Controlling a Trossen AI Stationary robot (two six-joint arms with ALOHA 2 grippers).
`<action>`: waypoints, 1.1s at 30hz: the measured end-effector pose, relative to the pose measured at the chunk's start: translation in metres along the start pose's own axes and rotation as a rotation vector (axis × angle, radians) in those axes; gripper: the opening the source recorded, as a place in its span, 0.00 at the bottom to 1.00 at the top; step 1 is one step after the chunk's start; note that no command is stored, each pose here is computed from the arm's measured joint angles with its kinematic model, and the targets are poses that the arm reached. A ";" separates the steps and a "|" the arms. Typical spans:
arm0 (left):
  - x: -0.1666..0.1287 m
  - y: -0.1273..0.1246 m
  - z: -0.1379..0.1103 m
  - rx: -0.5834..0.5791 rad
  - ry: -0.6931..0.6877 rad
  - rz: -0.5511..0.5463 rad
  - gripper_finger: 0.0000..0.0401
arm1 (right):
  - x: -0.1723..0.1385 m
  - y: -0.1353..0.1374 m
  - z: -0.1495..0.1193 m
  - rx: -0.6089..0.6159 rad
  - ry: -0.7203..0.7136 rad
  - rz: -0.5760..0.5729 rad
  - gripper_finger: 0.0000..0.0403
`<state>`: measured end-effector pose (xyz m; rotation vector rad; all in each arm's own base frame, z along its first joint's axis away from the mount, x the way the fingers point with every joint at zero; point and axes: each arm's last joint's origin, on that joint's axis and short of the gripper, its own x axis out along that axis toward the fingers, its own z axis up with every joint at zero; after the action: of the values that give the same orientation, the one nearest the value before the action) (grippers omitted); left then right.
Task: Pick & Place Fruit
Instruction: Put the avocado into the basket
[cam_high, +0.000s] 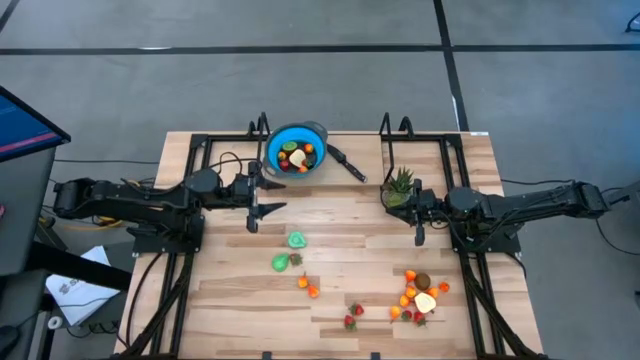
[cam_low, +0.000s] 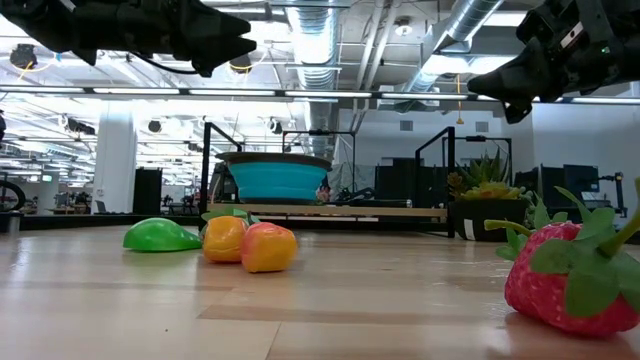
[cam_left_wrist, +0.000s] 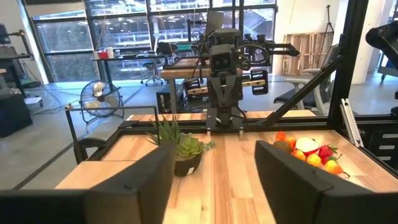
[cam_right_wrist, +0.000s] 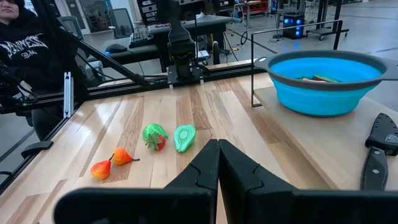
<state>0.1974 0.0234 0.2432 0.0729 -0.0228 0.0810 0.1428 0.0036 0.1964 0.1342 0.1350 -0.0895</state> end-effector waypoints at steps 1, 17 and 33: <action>0.000 0.000 0.000 0.000 0.000 0.000 0.57 | 0.000 0.000 0.000 0.000 0.000 0.000 0.00; 0.000 0.000 0.002 0.000 -0.016 -0.002 0.65 | 0.000 0.000 0.000 -0.053 0.000 0.000 0.00; 0.006 -0.044 0.014 -0.005 -0.046 -0.118 0.62 | 0.000 0.000 0.000 -0.017 0.000 0.001 0.00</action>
<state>0.2064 -0.0212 0.2544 0.0709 -0.0649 -0.0384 0.1427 0.0037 0.1964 0.1177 0.1355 -0.0875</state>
